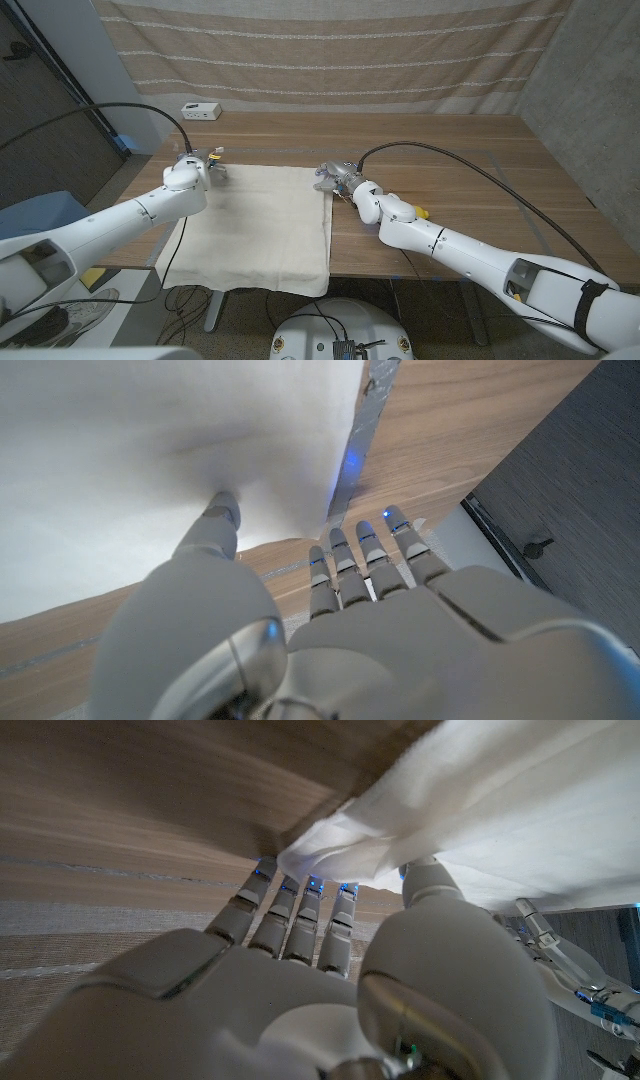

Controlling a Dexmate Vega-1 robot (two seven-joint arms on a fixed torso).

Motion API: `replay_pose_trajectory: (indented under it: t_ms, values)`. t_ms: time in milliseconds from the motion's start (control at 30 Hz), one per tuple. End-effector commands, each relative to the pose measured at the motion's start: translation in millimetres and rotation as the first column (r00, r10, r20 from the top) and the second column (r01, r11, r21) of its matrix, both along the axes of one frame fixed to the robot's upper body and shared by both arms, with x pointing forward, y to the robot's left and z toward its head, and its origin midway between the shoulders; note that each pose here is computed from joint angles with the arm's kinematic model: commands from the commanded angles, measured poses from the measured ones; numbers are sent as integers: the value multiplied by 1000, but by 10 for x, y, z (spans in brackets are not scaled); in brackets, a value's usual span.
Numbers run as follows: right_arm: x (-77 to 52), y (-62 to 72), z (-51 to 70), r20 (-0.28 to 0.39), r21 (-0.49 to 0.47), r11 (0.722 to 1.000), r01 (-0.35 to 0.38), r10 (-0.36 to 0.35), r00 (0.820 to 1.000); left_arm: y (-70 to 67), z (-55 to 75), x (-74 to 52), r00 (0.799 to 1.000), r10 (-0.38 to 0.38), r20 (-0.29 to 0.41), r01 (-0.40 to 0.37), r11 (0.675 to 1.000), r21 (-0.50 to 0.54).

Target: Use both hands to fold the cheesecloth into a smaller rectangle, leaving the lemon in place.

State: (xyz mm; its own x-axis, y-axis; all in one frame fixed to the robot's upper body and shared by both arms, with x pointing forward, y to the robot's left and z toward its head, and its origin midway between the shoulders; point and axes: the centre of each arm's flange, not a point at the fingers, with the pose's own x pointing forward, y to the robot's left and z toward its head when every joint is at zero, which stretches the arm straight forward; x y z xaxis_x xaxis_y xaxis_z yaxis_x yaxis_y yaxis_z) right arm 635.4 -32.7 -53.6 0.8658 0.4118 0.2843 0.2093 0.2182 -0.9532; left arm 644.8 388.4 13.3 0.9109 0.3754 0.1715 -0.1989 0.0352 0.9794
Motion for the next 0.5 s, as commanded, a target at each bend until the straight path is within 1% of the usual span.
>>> replay_pose_trajectory:
  t_ms: [33,167,267,400,500]
  values:
    - [35,-23,8,-10,6,1000,-7,7,1000,-51,-30,150,999,19,-39,-18,999,33]
    - [41,-39,13,-8,16,1000,-9,10,1000,-109,-31,198,998,27,-53,-24,998,62]
    - [42,-52,19,-1,24,1000,-8,8,1000,-167,-23,239,997,41,-70,-34,994,100]
    - [46,-72,32,0,31,1000,1,-1,1000,-243,-20,282,996,53,-76,-41,987,153]
    - [41,-97,43,3,37,999,8,-8,1000,-264,-41,317,996,47,-75,-35,987,155]
